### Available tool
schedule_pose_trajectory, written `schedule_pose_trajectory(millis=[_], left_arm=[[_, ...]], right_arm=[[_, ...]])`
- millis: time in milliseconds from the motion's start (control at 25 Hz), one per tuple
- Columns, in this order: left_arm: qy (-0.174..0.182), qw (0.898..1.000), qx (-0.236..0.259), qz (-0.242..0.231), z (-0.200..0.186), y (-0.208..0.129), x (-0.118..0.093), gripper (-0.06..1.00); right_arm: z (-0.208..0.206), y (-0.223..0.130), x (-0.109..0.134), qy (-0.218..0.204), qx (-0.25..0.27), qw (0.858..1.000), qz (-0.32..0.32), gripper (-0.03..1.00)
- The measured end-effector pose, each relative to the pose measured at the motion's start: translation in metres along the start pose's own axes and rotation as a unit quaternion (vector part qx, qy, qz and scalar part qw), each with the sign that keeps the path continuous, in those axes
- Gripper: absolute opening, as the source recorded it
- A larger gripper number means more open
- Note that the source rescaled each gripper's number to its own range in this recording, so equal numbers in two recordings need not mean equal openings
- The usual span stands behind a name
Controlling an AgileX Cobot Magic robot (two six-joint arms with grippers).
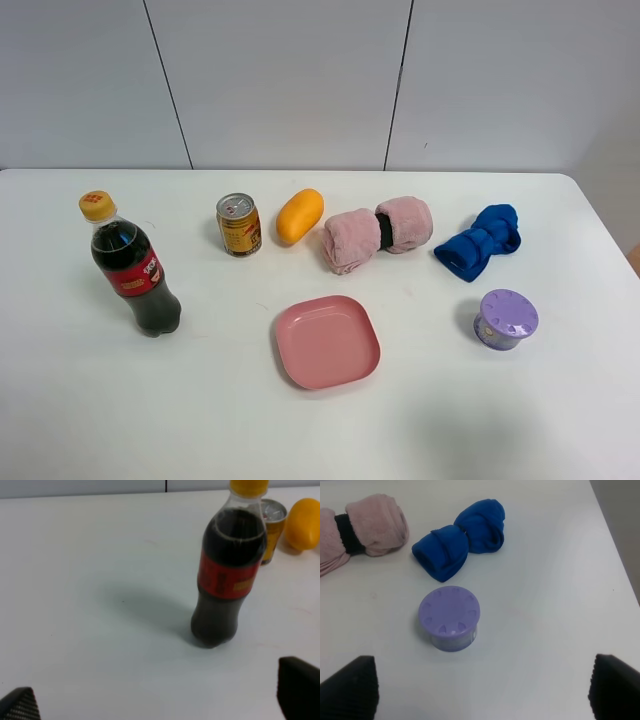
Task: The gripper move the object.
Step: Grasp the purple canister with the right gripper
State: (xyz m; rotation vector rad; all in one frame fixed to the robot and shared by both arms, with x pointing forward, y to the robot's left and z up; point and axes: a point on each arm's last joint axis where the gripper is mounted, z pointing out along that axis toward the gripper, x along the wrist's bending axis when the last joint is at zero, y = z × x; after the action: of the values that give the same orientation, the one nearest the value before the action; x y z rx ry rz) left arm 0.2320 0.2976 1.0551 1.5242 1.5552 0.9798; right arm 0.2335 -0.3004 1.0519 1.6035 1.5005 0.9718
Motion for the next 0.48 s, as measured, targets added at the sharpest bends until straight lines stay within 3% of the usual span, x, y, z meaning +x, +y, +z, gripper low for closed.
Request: schedule_pose_trajectory(millis=[40, 480], left_arm=[[0.000, 1.000, 0.000, 0.000, 0.0000, 0.0000, 0.0000, 1.00], [0.000, 1.000, 0.000, 0.000, 0.0000, 0.0000, 0.0000, 1.00]], right_arm=[[0.0000, 0.0000, 0.0000, 0.000, 0.000, 1.000, 0.000, 0.47], [-0.0066, 0.0062, 0.0001, 0.000, -0.011, 1.000, 0.017, 0.47]])
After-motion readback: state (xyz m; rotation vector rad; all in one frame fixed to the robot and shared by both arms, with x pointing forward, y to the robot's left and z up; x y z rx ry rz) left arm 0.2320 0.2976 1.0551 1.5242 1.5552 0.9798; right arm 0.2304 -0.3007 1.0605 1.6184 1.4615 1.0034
